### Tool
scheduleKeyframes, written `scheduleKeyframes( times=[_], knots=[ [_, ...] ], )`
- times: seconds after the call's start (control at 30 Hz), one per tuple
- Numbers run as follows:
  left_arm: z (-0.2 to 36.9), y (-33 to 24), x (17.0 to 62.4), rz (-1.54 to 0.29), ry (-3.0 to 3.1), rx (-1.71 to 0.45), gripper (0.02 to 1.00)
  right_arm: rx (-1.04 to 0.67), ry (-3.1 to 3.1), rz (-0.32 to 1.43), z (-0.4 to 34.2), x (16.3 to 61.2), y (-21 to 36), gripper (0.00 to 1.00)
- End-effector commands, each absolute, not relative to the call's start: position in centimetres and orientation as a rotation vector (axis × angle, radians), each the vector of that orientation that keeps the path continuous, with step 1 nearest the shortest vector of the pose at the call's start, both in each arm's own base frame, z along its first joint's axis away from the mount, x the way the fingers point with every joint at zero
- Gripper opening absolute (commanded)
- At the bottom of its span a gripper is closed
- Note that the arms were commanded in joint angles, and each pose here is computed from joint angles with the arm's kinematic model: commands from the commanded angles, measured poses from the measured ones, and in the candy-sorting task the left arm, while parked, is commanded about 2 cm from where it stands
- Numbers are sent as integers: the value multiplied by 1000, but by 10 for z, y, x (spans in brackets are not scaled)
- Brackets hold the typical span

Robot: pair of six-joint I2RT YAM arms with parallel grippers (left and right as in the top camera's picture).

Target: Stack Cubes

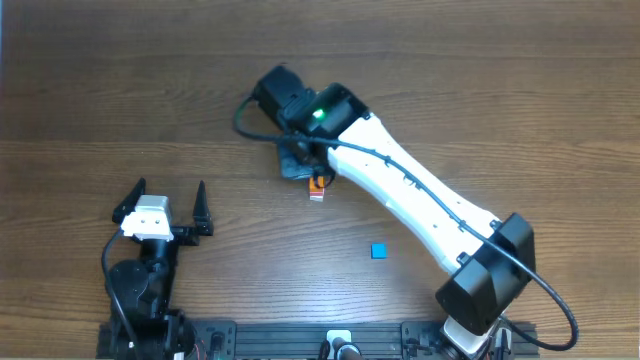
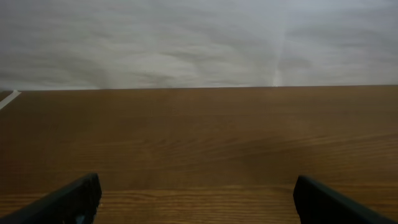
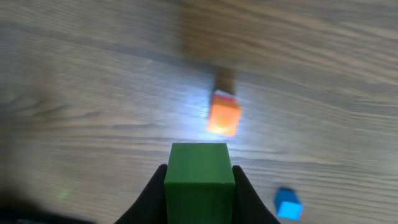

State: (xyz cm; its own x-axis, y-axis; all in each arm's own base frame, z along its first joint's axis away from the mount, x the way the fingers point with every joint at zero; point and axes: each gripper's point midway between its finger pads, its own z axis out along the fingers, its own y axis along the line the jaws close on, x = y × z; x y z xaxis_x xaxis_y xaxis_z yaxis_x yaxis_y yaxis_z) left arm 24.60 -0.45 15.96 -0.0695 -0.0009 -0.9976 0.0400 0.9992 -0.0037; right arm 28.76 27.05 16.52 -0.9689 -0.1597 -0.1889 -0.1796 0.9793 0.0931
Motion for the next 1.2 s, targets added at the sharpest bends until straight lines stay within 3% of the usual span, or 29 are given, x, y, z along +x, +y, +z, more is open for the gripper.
scheduleKeyframes(
  times=[0.03,0.37,1.2],
  knots=[
    [158,-7,246,-29,1638,53,1000,-159,2986,172,156,283,272,12],
    [158,-7,246,-29,1638,53,1000,-111,3079,63,112,283,263,12],
    [158,-7,246,-29,1638,53,1000,-16,3131,-18,84,290,253,12]
  ],
)
